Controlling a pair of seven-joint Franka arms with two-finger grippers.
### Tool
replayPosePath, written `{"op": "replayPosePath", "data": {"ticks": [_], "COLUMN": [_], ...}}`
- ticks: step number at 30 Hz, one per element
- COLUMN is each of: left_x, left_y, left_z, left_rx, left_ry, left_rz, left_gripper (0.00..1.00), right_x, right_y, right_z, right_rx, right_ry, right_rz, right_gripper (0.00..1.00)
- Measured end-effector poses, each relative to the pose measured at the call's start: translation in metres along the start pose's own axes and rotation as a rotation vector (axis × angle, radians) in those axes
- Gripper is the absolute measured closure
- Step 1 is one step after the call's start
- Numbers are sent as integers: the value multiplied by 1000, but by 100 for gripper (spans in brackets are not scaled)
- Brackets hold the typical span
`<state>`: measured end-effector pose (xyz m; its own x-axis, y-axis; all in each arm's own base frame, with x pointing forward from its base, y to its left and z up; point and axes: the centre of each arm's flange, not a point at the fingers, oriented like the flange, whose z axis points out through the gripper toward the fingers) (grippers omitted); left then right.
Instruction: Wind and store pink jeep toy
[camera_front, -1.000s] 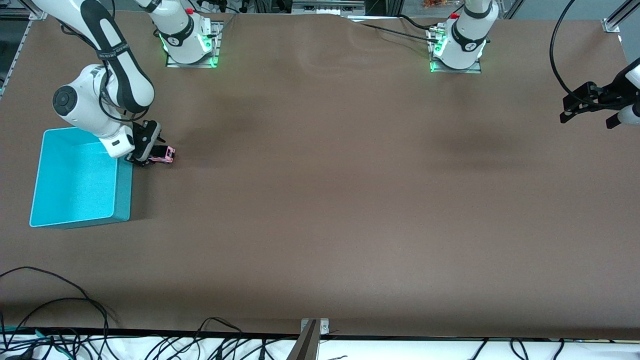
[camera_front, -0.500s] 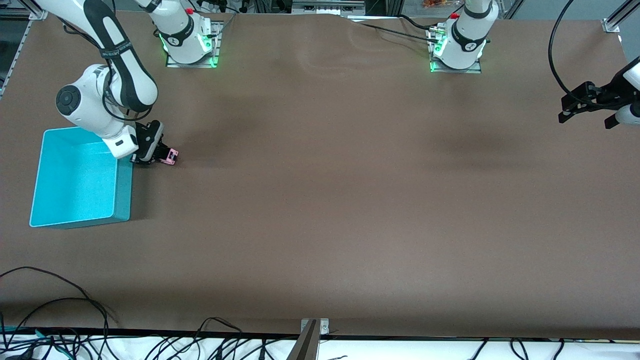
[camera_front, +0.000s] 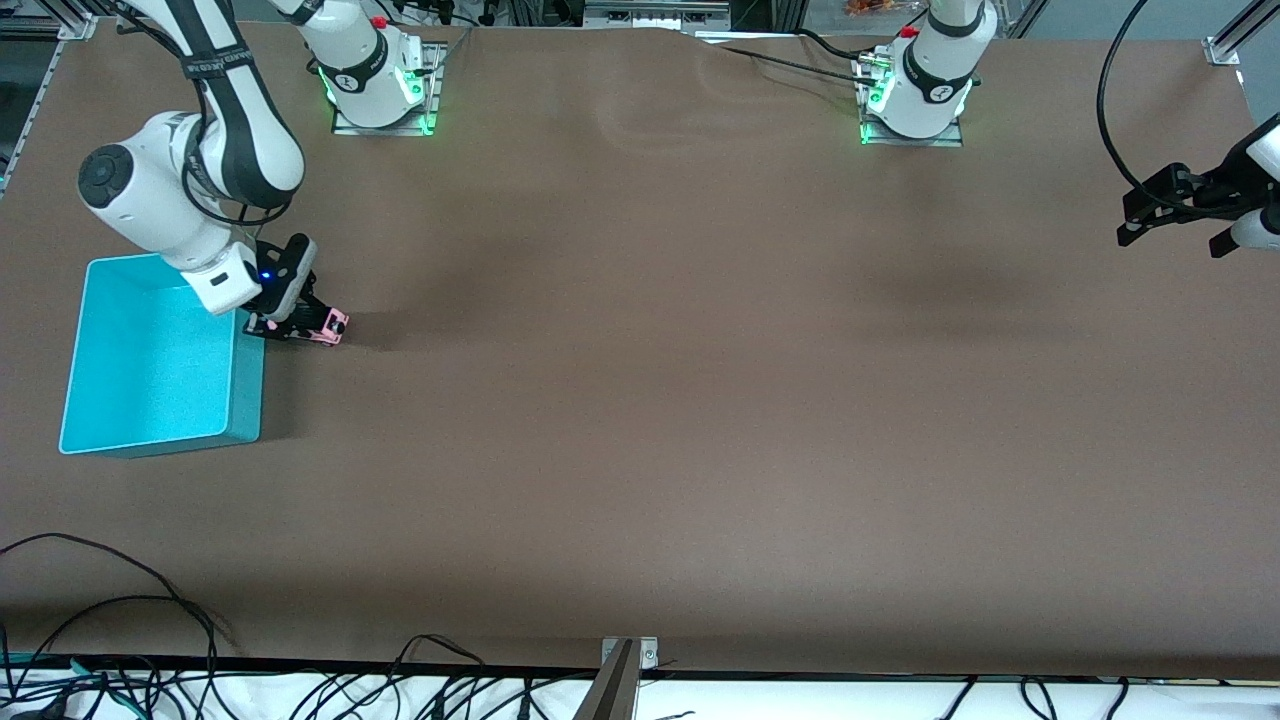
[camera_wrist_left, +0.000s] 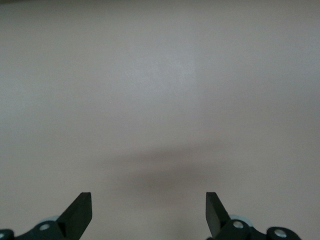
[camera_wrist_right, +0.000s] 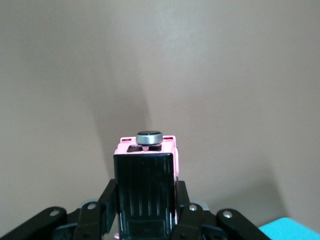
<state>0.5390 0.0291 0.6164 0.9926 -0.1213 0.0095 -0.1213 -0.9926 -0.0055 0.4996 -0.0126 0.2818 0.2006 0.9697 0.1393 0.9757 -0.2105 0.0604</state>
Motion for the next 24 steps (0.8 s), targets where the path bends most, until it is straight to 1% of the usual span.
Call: {"op": "replayPosePath", "data": {"ticks": [5,10,13,16,24], "left_x": [0,0,0,0,0], "left_y": [-3,-3,-3,-4,-4], "left_z": [0,-2,-7,-10,-11], "left_rx": [0,1,2,4,4], "left_ry": [1,5,14,21,22], "left_rz": [-5,-5,-5,-6,-8], "left_gripper": [0,0,0,0,0], "right_x": [9,19,21,14,-21], "right_y": [20,41,50,55,61], "right_z": [-24,-53,-68,-78,-91], "right_rx": [11,16,29,48,106], "right_ry": [6,-15,-24,-28,-34], "right_rz": [-44,-97,-110,-100,-59], "right_gripper": [50,50,50,50,50]}}
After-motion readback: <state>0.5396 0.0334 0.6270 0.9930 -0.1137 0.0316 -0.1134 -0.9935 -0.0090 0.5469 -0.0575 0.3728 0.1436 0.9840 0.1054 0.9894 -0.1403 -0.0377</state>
